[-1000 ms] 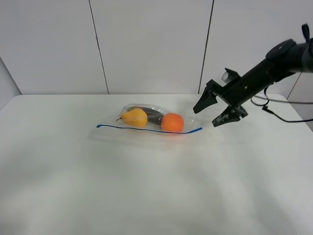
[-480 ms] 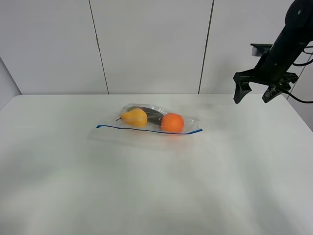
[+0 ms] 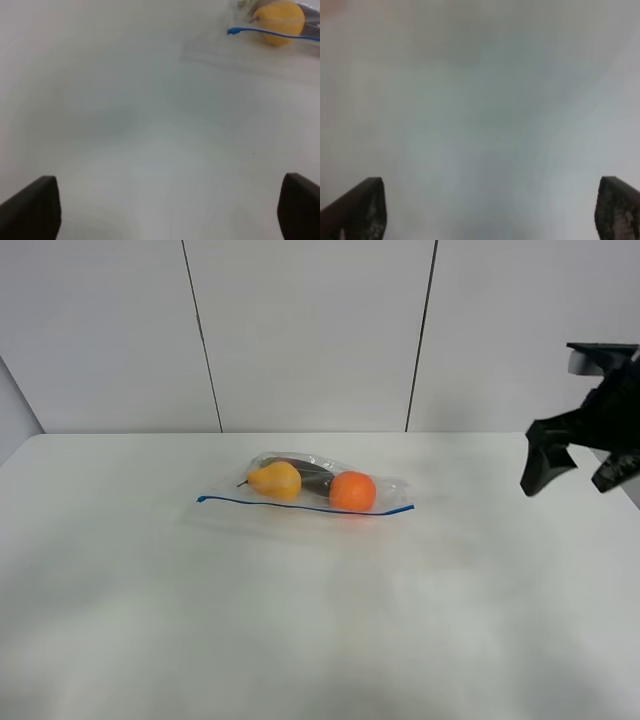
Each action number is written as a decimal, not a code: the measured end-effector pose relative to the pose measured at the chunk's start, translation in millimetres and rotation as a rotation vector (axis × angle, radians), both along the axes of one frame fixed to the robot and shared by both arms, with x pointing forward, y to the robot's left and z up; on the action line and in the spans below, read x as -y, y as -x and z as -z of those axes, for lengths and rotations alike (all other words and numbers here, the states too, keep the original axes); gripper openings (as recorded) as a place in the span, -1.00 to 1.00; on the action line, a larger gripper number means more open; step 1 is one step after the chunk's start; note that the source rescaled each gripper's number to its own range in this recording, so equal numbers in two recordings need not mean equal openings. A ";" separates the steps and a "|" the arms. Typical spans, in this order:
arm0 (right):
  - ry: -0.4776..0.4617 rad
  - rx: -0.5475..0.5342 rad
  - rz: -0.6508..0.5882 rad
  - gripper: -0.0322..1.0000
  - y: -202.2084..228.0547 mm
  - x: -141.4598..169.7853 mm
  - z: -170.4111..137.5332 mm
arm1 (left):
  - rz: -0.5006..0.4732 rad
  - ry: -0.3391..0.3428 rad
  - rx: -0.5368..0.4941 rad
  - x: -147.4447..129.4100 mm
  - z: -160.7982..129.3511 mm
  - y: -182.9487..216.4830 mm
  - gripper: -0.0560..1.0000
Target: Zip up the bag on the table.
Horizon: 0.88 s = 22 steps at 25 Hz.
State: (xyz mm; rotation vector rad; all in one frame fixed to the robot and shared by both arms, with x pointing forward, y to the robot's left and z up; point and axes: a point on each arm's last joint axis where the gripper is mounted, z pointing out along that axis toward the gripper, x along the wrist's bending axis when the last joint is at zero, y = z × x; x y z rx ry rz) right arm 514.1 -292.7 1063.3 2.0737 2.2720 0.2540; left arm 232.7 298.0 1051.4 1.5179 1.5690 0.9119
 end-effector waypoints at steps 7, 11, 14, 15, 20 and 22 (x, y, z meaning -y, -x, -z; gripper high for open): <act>0.000 -0.023 0.002 0.91 102.7 -0.6 24.4 | 0.000 0.000 0.000 0.0 0.0 0.0 1.00; 0.003 0.117 0.011 0.91 146.8 -0.6 38.2 | 0.000 0.001 0.000 0.1 0.0 0.0 1.00; 0.006 0.247 0.014 0.91 176.5 -0.4 42.5 | 0.000 0.001 0.000 0.1 0.0 0.0 1.00; 0.007 0.300 0.014 0.91 182.9 -0.4 39.1 | 0.000 0.001 0.000 0.1 0.0 0.0 1.00; 0.008 0.582 0.017 0.91 218.0 -0.5 19.4 | 0.000 0.001 0.000 0.1 0.0 0.0 1.00; 0.008 0.664 0.017 0.91 230.2 -0.5 15.4 | 0.000 0.001 0.000 0.1 0.0 0.0 1.00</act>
